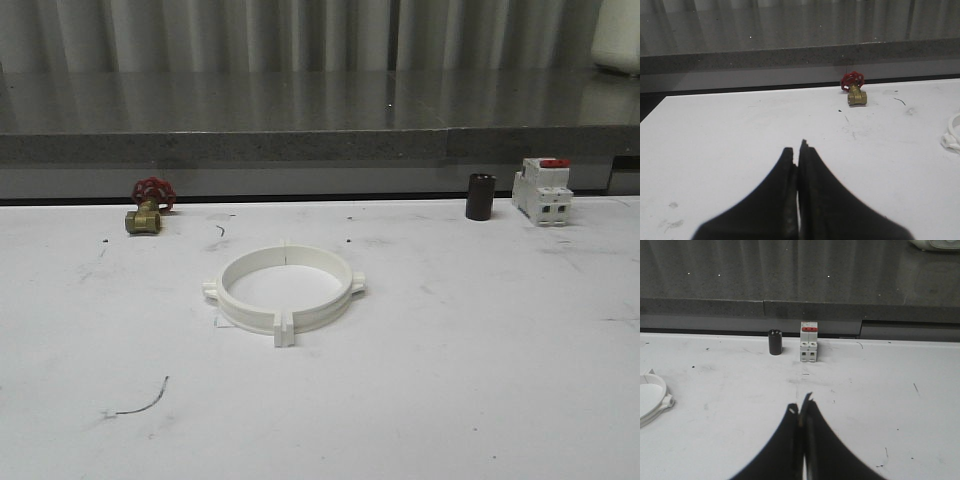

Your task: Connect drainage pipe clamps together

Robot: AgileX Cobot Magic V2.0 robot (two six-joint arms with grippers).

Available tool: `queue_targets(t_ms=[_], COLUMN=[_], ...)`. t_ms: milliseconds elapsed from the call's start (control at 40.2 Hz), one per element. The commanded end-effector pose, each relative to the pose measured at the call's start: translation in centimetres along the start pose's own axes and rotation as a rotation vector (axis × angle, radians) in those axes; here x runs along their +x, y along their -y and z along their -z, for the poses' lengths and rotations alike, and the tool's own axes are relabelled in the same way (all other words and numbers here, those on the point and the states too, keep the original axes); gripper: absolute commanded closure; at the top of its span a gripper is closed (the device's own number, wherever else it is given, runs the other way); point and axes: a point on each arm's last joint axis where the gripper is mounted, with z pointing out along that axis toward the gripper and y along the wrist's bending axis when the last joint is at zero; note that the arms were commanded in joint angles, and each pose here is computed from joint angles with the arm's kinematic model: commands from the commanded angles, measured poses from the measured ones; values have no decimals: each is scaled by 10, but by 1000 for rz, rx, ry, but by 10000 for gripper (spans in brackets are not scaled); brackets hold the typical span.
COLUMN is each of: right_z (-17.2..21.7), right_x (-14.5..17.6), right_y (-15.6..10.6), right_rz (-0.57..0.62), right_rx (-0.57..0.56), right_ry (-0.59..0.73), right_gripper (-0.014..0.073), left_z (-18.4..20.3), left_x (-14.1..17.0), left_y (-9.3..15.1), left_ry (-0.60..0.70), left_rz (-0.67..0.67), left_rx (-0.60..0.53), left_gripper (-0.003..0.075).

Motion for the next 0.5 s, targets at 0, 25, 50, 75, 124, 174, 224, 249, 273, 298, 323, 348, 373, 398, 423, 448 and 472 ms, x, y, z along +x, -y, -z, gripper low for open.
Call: queue_targets(t_ms=[0, 25, 50, 75, 124, 174, 224, 249, 273, 298, 323, 348, 373, 398, 423, 448, 472], right_z=[2, 2, 2, 2, 2, 0, -2, -3, -4, -6, -6, -7, -7, -7, -7, -7, -6], right_x=[-15, -15, -15, -15, -15, -13, -8, -5, 0, 6, 10, 18, 23, 31, 36, 44, 51], right_y=[-2, -2, -2, -2, -1, -1, -2, -2, -3, -3, -3, -3, -2, -2, -1, -1, 0], right_rz=[28, 28, 28, 28, 49, 71, 78, 77, 91, 91, 105, 107, 107, 105, 95, 89, 71], right_rx=[-15, -15, -15, -15, -7, -4, -10, -16, -19, -22, -22, -21, -16, -12, -4, 4, 14], right_ry=[98, 98, 98, 99, 100, 101, 99, 102, 99, 103, 110, 118, 131, 137, 151, 158, 167], right_gripper=[706, 706, 706, 706, 706, 706, 706, 706, 706, 706, 706, 706, 706, 706, 706, 706, 706], left_z=[2, 2, 2, 2, 2, 2, 2, 2, 2, 2, 2, 2, 2, 2, 2, 2, 2], left_x=[-8, -8, -8, -8, -8, -8, -8, -8, -8, -8, -8, -8, -8, -8, -8, -8, -8], left_y=[-1, -1, -1, -1, -1, -1, -1, -1, -1, -1, -1, -1, -1, -1, -1, -1, -1], left_ry=[96, 96, 96, 96, 96, 96, 96, 96, 96, 96, 96, 96, 96, 96, 96, 96, 96], left_rz=[10, 10, 10, 10, 10, 10, 10, 10, 10, 10, 10, 10, 10, 10, 10, 10, 10], left_rx=[-15, -15, -15, -15, -15, -15, -15, -15, -15, -15, -15, -15, -15, -15, -15, -15, -15], left_gripper=[741, 741, 741, 741, 741, 741, 741, 741, 741, 741, 741, 741, 741, 741, 741, 741, 741])
